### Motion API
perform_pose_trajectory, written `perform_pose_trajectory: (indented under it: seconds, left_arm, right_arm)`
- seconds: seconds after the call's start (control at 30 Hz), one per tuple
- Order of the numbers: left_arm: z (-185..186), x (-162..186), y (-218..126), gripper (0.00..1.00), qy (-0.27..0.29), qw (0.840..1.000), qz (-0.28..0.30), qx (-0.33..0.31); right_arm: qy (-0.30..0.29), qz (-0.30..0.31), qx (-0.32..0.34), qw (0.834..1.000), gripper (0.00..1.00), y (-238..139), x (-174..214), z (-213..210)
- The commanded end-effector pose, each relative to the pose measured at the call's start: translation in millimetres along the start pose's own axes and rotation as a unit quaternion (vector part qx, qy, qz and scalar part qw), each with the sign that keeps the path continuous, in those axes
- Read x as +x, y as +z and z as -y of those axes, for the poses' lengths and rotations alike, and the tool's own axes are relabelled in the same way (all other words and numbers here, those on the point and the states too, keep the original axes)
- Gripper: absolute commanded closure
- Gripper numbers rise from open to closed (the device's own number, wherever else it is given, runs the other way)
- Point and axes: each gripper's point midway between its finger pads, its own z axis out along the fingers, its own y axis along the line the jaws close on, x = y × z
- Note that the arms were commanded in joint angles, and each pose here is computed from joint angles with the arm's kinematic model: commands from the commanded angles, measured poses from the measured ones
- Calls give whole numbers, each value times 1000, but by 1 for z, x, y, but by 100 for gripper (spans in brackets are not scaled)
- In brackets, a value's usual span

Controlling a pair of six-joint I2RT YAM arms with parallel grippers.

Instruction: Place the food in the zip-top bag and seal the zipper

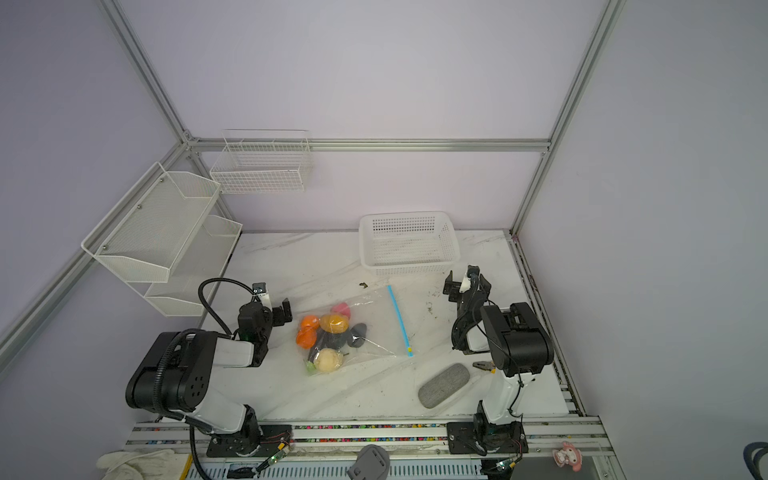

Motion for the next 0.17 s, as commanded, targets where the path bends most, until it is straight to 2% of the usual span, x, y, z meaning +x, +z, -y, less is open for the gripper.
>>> perform_pose_trajectory:
  seconds: [0.0,0.13]
  left_arm:
    - [0,-38,1,0,-1,998,68,1]
    - [-1,-38,0,0,-2,998,68,1]
  right_arm:
    - [2,10,-9,1000,3,2,-7,-3]
    - [2,16,-9,1000,3,-2,-10,-1]
